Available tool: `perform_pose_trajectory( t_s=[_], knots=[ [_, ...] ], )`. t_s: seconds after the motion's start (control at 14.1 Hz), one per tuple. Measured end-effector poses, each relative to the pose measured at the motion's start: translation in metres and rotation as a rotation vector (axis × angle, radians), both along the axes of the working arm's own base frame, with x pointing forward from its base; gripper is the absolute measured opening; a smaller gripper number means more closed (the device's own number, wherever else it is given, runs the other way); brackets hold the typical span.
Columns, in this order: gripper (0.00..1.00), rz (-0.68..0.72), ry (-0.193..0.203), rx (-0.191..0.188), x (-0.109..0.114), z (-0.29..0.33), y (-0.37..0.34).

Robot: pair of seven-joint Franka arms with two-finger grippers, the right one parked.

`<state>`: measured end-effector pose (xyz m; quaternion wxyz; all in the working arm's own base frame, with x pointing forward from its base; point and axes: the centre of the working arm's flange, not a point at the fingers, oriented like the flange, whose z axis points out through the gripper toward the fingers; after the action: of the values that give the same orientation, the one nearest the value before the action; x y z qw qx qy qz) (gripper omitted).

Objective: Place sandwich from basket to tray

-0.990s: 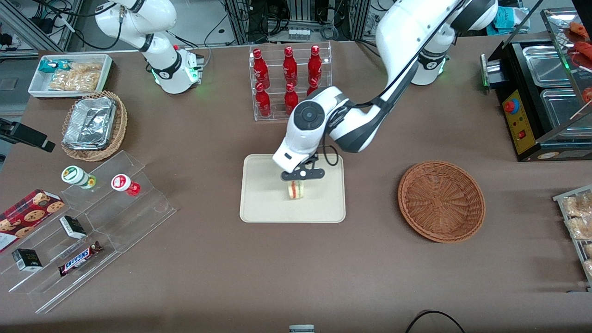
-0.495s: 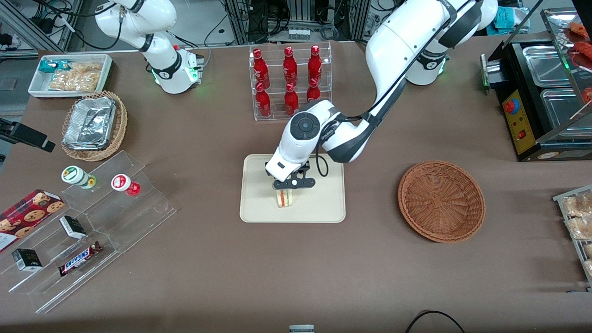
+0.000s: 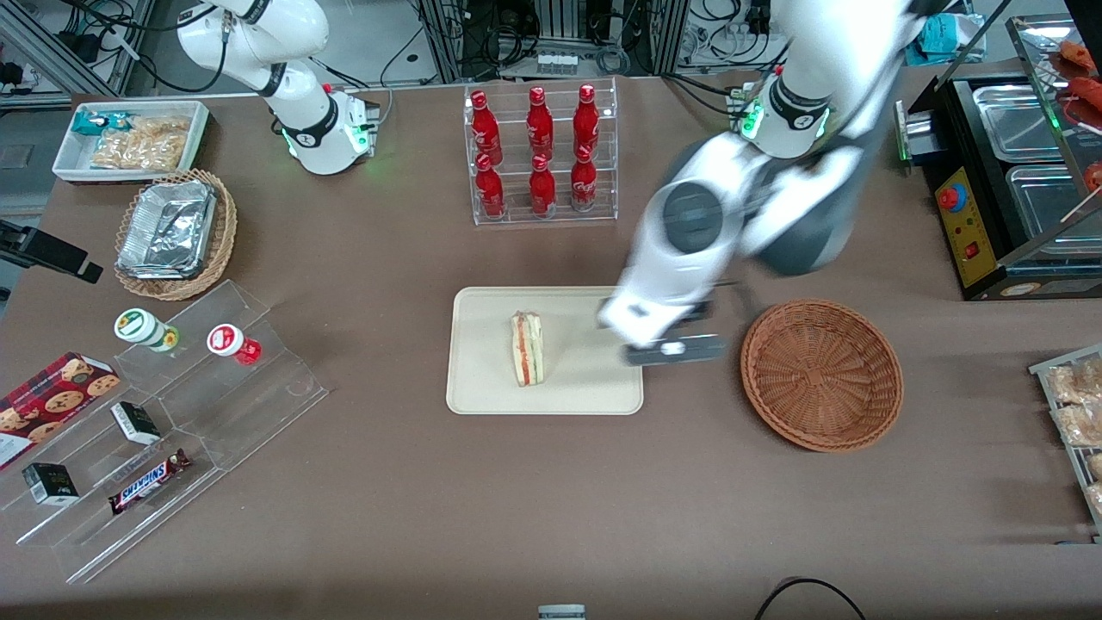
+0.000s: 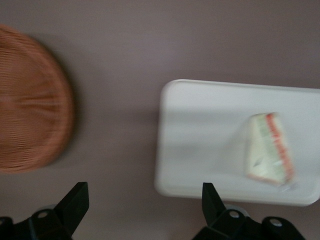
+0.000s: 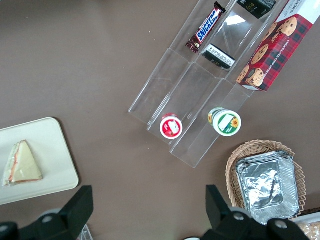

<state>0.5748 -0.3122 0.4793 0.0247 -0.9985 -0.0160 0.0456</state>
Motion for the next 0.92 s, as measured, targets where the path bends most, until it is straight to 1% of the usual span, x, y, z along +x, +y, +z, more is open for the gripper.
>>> perform_pose_trajectory(
  t_s=[0.07, 0.14, 0.28, 0.35, 0.42, 0.49, 0.64, 0.71, 0.92],
  knots=[
    [1.00, -0.021, 0.021, 0.017, 0.001, 0.031, 0.052],
    [1.00, -0.035, 0.034, 0.024, -0.001, 0.056, 0.098],
    [1.00, -0.057, 0.041, 0.019, -0.006, 0.092, 0.166],
    [1.00, -0.069, 0.050, 0.019, -0.009, 0.104, 0.186],
    [1.00, -0.071, 0.056, 0.019, -0.013, 0.115, 0.199],
    [1.00, -0.062, 0.052, 0.019, -0.015, 0.125, 0.208],
    [1.00, -0.039, 0.029, 0.012, -0.020, 0.143, 0.221],
    [1.00, -0.032, 0.026, 0.007, -0.025, 0.151, 0.224],
    [1.00, -0.031, 0.044, 0.016, -0.048, 0.171, 0.224]
  ],
)
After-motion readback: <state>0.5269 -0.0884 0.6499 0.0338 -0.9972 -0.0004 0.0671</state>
